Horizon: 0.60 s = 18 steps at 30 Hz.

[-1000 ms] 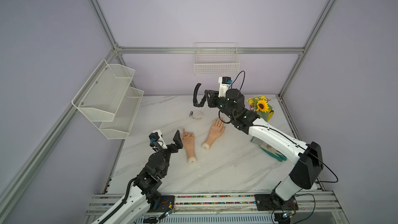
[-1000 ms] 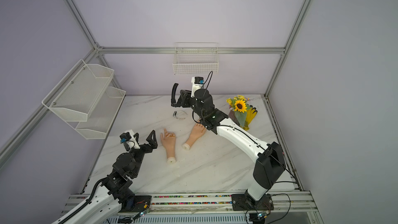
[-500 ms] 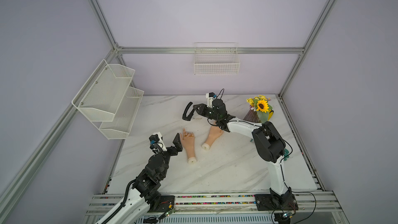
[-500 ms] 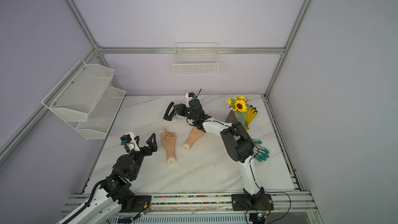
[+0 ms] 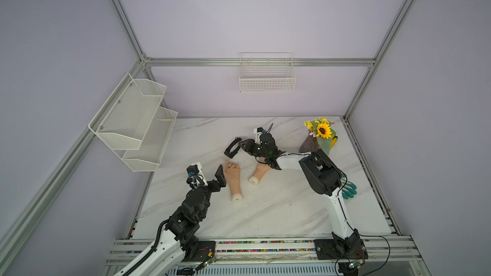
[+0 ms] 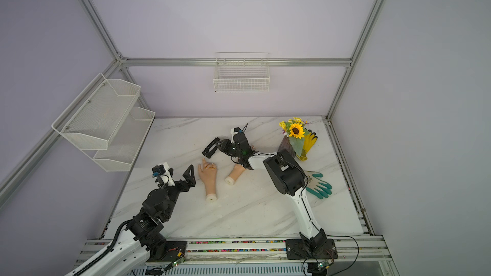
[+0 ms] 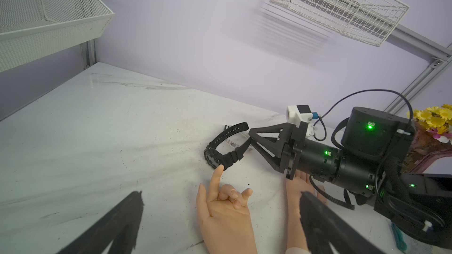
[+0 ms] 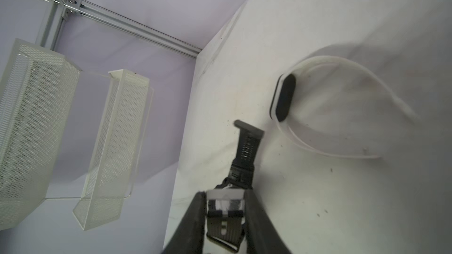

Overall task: Take off the watch
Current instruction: Place the watch at the center of the board.

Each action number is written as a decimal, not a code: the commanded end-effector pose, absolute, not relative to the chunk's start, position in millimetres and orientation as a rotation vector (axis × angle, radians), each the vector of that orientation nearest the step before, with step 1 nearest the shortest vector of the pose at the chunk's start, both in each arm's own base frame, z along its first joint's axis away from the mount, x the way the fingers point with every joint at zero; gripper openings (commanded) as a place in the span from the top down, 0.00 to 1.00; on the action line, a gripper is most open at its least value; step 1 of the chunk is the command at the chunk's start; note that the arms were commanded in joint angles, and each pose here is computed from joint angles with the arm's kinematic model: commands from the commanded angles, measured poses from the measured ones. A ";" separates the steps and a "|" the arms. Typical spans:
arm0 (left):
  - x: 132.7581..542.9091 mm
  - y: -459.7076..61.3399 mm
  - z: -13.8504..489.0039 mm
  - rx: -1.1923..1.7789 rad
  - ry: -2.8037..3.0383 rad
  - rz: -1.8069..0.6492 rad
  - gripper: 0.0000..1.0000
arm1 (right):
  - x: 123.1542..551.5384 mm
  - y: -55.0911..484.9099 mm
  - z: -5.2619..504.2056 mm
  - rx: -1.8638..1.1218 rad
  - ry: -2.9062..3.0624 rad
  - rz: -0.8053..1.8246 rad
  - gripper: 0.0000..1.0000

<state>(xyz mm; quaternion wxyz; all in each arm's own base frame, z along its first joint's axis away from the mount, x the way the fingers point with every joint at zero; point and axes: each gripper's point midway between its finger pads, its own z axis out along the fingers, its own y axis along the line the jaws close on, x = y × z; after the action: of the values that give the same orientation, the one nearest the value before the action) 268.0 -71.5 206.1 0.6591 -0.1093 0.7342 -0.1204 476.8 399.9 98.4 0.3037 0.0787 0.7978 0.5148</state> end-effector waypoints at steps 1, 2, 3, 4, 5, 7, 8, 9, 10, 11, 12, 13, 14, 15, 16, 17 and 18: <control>270.8 -62.8 213.2 -0.275 1.656 -0.214 0.00 | 474.7 387.8 137.1 0.233 2.044 1.323 0.58; 271.5 -62.5 213.6 -0.270 1.663 -0.200 0.00 | 473.0 383.5 140.8 0.236 2.042 1.302 0.56; 272.3 -62.1 213.6 -0.262 1.672 -0.182 0.00 | 471.2 378.1 148.8 0.235 2.030 1.283 0.54; 272.9 -61.7 213.8 -0.257 1.679 -0.167 0.00 | 469.2 374.1 157.5 0.229 2.017 1.266 0.53; 273.5 -61.3 214.5 -0.254 1.682 -0.157 0.00 | 468.0 367.6 168.3 0.224 1.998 1.238 0.51; 274.5 -60.9 215.7 -0.244 1.685 -0.137 0.00 | 464.5 355.4 190.7 0.204 1.962 1.167 0.49; 275.0 -60.2 217.3 -0.244 1.682 -0.129 0.00 | 462.1 349.8 202.8 0.198 1.941 1.141 0.48; 275.3 -59.2 219.6 -0.245 1.677 -0.121 0.00 | 458.3 343.0 213.8 0.191 1.923 1.113 0.46; 275.7 -58.7 220.5 -0.239 1.675 -0.109 0.00 | 453.3 334.9 228.8 0.180 1.894 1.090 0.45; 276.1 -58.0 222.3 -0.235 1.670 -0.098 0.00 | 449.3 328.6 239.1 0.171 1.873 1.066 0.45; 276.5 -56.7 223.5 -0.234 1.665 -0.085 0.00 | 443.3 321.0 255.6 0.157 1.840 1.040 0.44; 276.6 -55.3 225.5 -0.231 1.657 -0.069 0.00 | 436.7 312.5 272.1 0.144 1.802 0.999 0.44; 277.1 -53.9 225.6 -0.228 1.655 -0.052 0.00 | 431.1 305.3 280.1 0.138 1.777 0.949 0.43; 277.4 -51.9 226.2 -0.225 1.650 -0.029 0.00 | 423.2 294.8 295.4 0.136 1.735 0.894 0.43; 277.8 -49.3 226.0 -0.223 1.648 -0.001 0.00 | 413.0 284.5 312.1 0.131 1.687 0.849 0.43; 277.9 -46.9 226.6 -0.224 1.642 0.022 0.00 | 404.3 274.5 325.1 0.133 1.647 0.818 0.42; 278.6 -44.8 225.2 -0.222 1.639 0.048 0.00 | 393.4 260.7 339.2 0.135 1.597 0.777 0.42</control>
<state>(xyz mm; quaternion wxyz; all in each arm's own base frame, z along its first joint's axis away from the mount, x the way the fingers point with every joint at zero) 276.2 -57.5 205.1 0.6529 -0.0843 0.7526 -0.0156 409.1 293.0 326.1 0.5639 0.0619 0.7062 0.4236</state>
